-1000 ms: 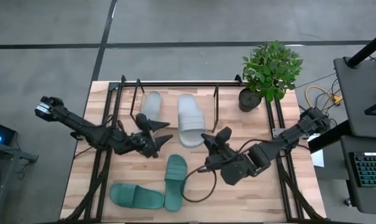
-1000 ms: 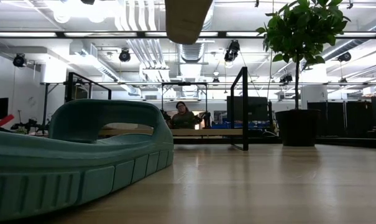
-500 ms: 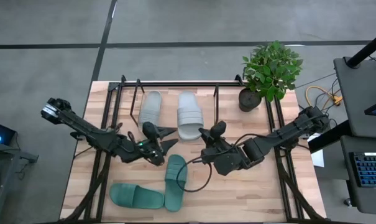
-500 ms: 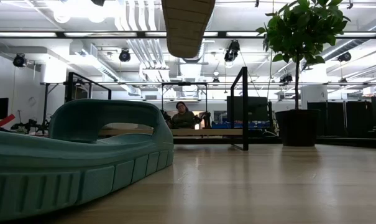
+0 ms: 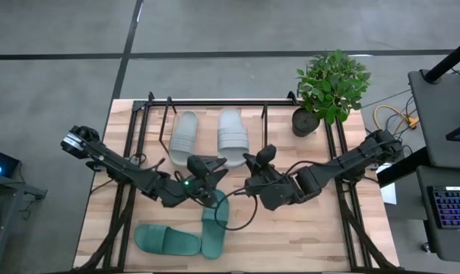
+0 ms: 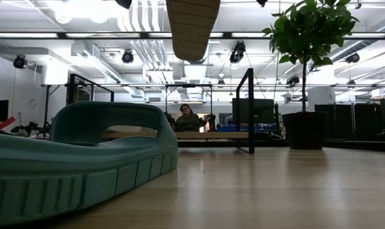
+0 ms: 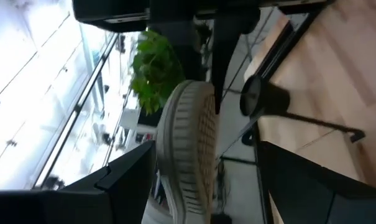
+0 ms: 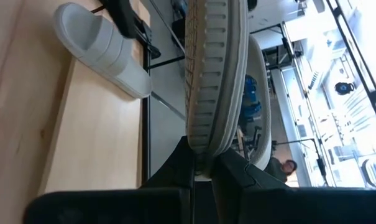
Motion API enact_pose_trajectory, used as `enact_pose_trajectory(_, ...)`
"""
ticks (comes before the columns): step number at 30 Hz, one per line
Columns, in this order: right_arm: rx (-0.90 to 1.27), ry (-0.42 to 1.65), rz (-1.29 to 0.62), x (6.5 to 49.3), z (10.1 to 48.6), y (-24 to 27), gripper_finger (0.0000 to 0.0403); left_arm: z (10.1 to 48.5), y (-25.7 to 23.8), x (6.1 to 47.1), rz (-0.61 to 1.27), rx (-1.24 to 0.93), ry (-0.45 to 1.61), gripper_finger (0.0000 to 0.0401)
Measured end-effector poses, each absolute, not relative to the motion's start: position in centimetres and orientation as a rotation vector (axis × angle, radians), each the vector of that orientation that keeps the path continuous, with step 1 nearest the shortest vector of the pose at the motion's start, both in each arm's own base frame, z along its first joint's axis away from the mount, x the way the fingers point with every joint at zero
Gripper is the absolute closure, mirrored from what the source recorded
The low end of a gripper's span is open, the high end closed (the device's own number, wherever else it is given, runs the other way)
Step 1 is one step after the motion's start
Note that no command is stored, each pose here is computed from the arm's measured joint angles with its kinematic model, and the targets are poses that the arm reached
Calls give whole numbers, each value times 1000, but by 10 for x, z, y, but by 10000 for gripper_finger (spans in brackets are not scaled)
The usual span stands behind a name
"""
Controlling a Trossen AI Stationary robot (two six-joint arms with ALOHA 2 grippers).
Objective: Pick and place slides into the shelf
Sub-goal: Put the left grey slide on the shelf
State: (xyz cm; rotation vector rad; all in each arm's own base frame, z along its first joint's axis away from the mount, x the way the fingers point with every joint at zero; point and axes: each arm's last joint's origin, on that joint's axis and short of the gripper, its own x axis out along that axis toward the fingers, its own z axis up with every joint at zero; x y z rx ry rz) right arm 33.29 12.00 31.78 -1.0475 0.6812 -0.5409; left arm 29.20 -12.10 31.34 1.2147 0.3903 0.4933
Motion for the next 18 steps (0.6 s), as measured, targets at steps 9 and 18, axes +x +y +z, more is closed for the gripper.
enact_pose_trajectory(9,-1068,728,-564,337,309,107,384,323,-122,298,586,1184,429,134)
enact_pose_trajectory(18,-1086,773,-584,339,301,94,384,323,-125,303,585,1184,434,146)
